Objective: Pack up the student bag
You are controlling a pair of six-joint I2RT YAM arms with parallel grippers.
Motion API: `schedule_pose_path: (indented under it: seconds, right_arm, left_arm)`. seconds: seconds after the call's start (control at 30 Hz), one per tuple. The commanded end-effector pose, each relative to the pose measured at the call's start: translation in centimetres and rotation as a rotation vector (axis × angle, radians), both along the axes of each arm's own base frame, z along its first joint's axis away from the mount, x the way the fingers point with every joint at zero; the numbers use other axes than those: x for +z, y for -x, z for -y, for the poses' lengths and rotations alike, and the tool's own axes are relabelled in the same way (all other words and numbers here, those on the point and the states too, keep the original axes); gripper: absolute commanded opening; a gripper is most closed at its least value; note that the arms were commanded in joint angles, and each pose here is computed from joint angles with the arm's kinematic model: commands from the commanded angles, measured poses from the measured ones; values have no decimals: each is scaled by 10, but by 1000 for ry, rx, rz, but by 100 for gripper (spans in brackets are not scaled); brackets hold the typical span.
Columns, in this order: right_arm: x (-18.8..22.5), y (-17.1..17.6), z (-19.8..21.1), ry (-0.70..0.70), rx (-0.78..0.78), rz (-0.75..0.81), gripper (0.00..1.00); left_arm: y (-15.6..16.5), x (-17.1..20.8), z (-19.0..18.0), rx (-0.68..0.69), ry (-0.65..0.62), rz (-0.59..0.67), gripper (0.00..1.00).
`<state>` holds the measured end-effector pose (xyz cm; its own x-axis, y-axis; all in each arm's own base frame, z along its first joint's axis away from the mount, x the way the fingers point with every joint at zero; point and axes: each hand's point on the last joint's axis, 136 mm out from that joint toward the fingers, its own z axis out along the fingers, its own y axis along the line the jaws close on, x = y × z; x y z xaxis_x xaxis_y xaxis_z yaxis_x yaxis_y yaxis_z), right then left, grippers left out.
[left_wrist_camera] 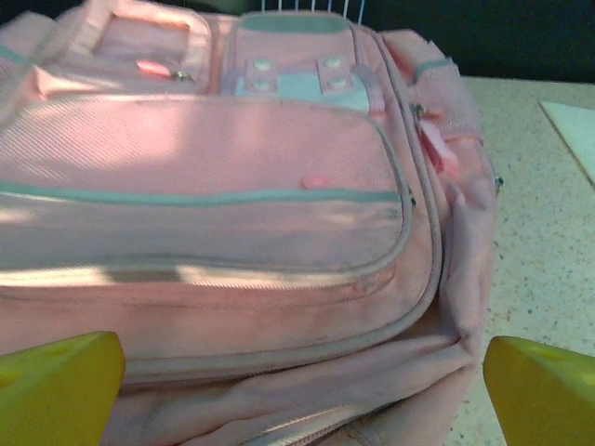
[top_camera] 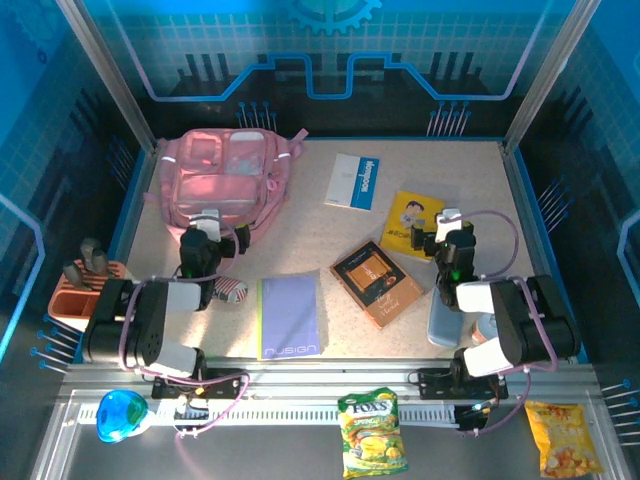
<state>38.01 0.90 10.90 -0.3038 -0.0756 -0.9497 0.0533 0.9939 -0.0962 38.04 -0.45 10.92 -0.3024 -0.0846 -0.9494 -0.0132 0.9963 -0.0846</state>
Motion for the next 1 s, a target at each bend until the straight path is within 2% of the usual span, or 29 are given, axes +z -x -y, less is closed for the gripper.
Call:
schedule_pose_path:
  seconds: [0.0, 0.1, 0.2, 0.43, 0.6, 0.73, 0.97]
  right_arm:
    - [31, -1, 1, 19, -19, 42, 100]
    - [46, -3, 0, 24, -48, 22, 100]
    - [58, -6, -11, -47, -41, -2, 100]
    - [57, -13, -39, -295, -38, -245, 100]
    - [41, -22, -78, -449, 83, -395, 100]
    - [44, -31, -95, -526, 135, -406, 100]
    - [31, -36, -109, -557, 152, -473, 100]
  left_arm:
    - [3, 35, -5, 40, -12, 52, 99]
    - [3, 52, -12, 131, 91, 4, 99]
    - [-3, 68, -10, 173, 225, -82, 99]
    - [-37, 88, 23, 86, 396, -194, 99]
    - [-78, 69, 43, 65, 415, -323, 99]
    - [-112, 47, 51, 88, 401, -420, 96]
    - [-153, 0, 35, 283, 331, -558, 91]
